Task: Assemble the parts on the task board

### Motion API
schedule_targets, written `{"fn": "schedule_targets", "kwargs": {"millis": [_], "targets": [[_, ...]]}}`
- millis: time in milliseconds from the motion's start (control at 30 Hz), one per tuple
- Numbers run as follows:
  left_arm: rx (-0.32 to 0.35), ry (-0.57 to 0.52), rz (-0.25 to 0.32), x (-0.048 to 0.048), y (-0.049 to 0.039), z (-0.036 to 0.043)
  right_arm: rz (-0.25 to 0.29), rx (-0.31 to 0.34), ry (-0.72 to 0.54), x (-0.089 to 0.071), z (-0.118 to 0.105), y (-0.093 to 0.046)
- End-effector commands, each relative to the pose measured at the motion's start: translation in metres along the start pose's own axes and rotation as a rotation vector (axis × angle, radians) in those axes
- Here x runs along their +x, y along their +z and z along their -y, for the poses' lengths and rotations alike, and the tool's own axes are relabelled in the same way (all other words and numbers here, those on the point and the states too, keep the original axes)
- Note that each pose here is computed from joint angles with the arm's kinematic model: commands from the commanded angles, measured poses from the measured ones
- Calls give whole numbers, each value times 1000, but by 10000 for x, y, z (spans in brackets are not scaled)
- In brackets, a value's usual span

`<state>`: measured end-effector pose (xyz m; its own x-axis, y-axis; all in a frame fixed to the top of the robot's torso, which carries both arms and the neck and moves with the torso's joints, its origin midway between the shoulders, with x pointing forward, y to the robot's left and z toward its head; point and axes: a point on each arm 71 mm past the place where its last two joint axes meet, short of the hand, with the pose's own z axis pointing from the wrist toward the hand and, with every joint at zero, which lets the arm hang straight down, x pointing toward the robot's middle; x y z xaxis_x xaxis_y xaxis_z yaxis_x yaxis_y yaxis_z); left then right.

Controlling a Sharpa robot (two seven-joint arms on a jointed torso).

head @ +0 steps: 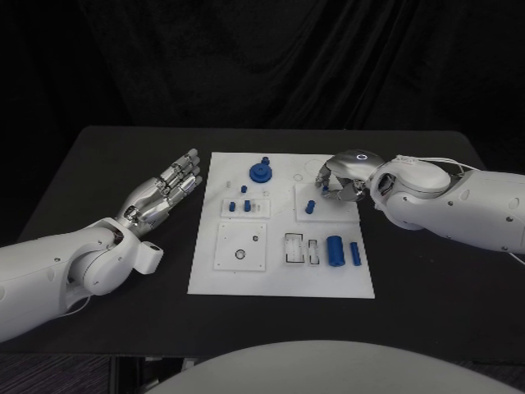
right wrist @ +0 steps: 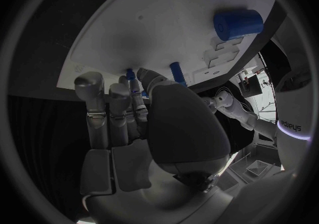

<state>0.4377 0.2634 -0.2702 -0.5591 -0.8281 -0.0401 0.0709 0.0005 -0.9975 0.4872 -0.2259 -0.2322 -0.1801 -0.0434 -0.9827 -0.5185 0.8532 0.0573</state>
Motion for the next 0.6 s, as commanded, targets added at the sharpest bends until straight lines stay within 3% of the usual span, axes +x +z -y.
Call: {"fn": "schedule_targets", "kwargs": {"millis": [33,600], "targets": [[217,-9,-12,16,-14,150,11,-7,-5,7,-9,8],[188,-24,-27,25,-9,118,-37,42,-11,67,60,13]]}}
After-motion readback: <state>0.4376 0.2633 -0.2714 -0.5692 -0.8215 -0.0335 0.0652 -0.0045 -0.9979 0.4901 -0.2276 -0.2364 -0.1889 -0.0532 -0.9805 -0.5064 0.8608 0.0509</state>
